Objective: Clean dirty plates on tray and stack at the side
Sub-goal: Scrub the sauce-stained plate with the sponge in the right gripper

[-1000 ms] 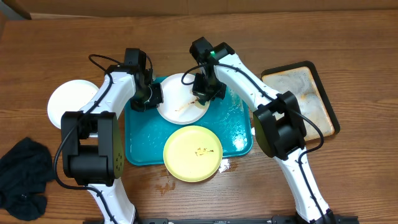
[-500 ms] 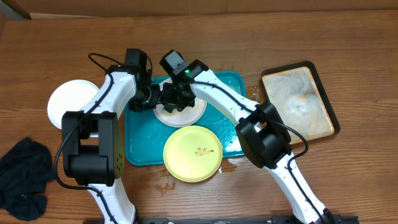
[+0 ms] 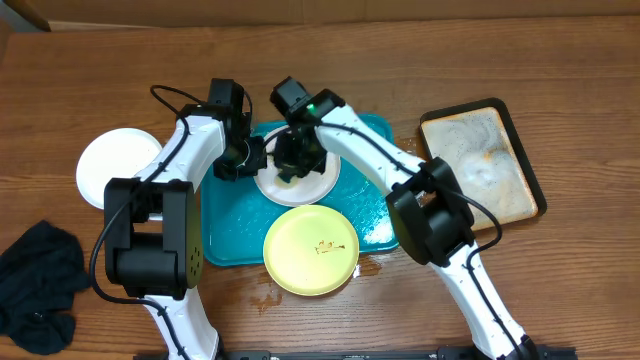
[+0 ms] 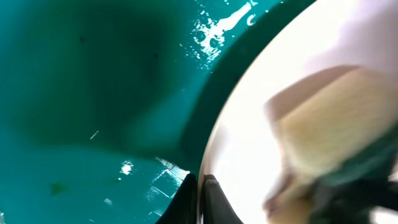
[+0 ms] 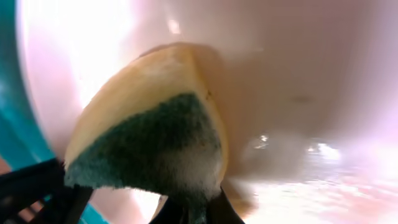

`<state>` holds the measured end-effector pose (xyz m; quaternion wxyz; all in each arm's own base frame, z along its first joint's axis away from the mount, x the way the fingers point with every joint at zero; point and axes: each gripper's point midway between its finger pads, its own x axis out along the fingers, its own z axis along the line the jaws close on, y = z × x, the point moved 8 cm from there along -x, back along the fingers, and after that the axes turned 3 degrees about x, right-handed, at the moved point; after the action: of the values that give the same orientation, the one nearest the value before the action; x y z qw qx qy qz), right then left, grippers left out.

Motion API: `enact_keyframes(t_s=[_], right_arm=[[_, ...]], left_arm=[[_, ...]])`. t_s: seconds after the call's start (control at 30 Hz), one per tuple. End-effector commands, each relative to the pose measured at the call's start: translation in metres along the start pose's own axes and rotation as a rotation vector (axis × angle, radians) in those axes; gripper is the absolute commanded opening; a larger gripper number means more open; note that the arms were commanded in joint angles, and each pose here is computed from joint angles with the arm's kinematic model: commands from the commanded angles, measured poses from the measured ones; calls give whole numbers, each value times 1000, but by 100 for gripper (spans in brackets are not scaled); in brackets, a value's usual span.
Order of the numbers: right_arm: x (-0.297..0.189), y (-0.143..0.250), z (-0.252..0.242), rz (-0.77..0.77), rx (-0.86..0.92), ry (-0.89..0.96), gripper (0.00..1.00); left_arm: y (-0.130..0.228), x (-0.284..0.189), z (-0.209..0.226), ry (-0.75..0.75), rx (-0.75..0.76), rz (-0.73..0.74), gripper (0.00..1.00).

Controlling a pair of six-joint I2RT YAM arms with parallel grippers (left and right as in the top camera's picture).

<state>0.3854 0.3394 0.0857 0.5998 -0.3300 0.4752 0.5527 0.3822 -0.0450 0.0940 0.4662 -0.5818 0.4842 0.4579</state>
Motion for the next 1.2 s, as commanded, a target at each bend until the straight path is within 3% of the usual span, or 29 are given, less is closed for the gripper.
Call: enact_keyframes(t_s=[0.0, 0.37, 0.9, 1.17], right_arm=[[-6, -37, -46, -110, 144, 148, 4], [-19, -59, -78, -102, 195, 181, 4], [10, 13, 11, 123, -185, -117, 4], [13, 30, 26, 175, -219, -179, 4]], left_arm=[[-4, 0, 0, -6, -3, -6, 4], [-4, 0, 0, -6, -4, -7, 4], [-10, -1, 7, -74, -28, -44, 4], [-9, -1, 6, -60, -35, -37, 4]])
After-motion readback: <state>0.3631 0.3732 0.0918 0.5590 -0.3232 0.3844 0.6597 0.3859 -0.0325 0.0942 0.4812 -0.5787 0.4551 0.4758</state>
